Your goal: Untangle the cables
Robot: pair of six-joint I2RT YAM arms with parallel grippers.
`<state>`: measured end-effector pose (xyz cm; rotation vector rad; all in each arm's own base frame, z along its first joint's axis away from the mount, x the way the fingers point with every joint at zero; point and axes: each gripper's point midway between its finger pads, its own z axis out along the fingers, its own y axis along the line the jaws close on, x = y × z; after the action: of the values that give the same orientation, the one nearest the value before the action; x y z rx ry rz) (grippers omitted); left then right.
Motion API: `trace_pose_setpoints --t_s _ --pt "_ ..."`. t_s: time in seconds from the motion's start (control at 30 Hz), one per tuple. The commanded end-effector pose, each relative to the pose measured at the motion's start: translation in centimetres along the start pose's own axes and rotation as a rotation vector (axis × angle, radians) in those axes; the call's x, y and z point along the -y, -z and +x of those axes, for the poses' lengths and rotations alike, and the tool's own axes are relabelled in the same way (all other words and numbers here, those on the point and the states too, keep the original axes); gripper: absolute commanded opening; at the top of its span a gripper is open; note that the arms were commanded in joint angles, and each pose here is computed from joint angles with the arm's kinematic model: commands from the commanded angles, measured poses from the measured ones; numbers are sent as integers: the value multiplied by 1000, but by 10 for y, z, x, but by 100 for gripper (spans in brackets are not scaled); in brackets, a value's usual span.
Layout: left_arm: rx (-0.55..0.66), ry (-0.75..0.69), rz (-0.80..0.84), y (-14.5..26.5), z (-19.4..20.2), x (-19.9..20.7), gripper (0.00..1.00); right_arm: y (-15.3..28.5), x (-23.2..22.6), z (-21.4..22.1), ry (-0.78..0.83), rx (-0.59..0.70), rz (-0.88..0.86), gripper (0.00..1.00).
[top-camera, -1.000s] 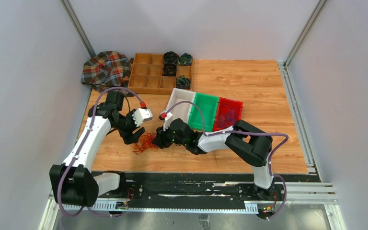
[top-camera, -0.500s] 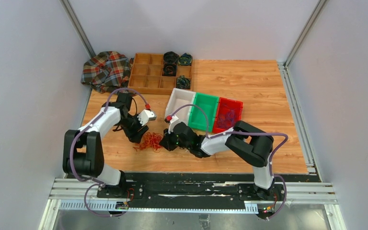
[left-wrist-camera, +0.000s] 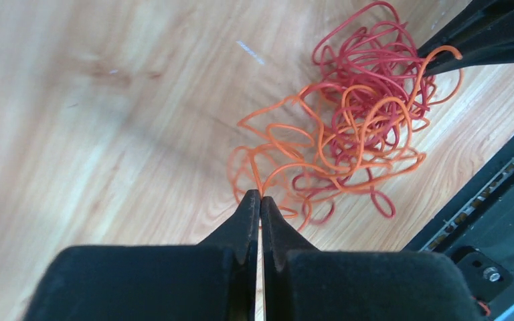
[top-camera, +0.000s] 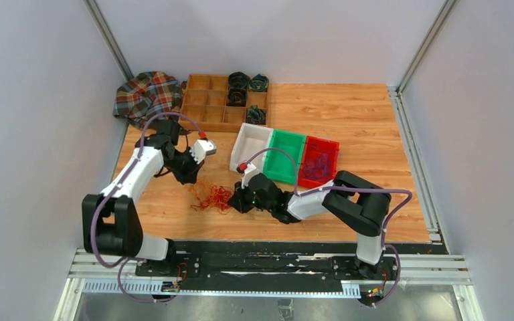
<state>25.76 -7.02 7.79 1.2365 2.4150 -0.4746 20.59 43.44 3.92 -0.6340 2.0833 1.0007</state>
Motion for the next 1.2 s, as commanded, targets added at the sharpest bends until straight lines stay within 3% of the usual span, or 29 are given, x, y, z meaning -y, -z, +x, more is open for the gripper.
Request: trace_pose_setpoints --t_s 0.0,0.33,0.6,0.77,0.97,1.17 --pt "36 -66 -188 56 -22 -14 1 10 1 -11 -18 42 12 1" --pt "247 -167 -488 177 -90 -15 0 19 9 -1 -30 13 65 1" --pt "527 -161 -500 245 -146 22 0 30 5 1 50 0 119 3" --pt "677 -195 -440 275 -166 60 0 56 -14 -36 145 96 113 33" --pt "744 -215 -405 287 -166 86 1 103 -59 -127 262 300 33 65" --pt "773 -202 -362 285 -160 103 0 144 -129 -210 405 489 -155 73"
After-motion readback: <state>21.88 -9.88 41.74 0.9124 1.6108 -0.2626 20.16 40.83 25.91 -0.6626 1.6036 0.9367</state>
